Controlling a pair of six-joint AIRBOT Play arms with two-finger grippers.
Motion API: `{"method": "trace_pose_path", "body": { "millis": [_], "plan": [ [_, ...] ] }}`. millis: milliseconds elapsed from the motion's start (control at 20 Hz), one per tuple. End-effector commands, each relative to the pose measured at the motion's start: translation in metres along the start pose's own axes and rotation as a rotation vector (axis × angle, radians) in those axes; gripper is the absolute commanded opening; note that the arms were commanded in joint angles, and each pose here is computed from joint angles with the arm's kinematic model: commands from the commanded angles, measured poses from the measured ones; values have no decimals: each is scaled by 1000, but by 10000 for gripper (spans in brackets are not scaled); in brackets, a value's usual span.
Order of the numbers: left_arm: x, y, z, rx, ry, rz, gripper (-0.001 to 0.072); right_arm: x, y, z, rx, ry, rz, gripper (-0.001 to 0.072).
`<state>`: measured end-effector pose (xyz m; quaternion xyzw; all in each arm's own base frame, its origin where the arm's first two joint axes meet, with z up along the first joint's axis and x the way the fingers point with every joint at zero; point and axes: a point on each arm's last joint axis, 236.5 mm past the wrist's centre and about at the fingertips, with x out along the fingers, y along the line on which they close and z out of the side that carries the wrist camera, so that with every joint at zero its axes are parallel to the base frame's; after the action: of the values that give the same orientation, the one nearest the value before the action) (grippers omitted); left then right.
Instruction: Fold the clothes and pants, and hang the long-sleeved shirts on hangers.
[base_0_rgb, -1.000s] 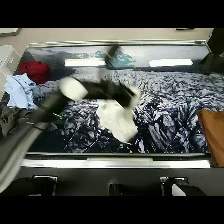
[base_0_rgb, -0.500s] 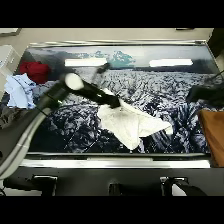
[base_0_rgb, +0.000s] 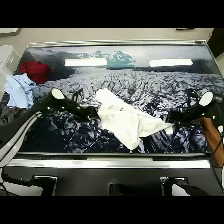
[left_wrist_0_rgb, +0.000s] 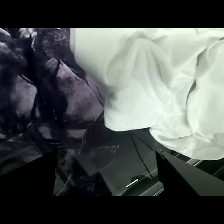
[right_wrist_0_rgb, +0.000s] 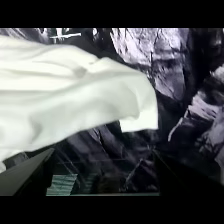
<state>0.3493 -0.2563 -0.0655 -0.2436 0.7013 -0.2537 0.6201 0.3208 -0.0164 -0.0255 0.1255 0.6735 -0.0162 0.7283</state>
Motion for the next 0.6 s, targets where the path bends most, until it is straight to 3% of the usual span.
{"method": "trace_pose_path", "body": {
  "millis": [0,200,250,300,350,400,550],
  "plan": [
    [39,-17,1,-39,-18,-101,713,12,-2,9,6,-31,-1,714],
    [62,-24,11,-66,-64,-113,708,11,-20,9,11,-31,-75,720],
    [64,-24,12,-64,-73,-110,618,11,-20,11,11,-36,-77,720],
    [64,-24,14,-63,-80,-108,432,14,-19,11,13,-33,-72,720],
    [64,-24,14,-63,-81,-108,181,19,-18,11,18,-22,-65,720],
    [63,-24,14,-54,-80,-109,27,28,-16,8,28,-4,-50,720],
    [55,-32,15,10,-99,-115,20,56,5,12,86,28,54,720]
  ]
}}
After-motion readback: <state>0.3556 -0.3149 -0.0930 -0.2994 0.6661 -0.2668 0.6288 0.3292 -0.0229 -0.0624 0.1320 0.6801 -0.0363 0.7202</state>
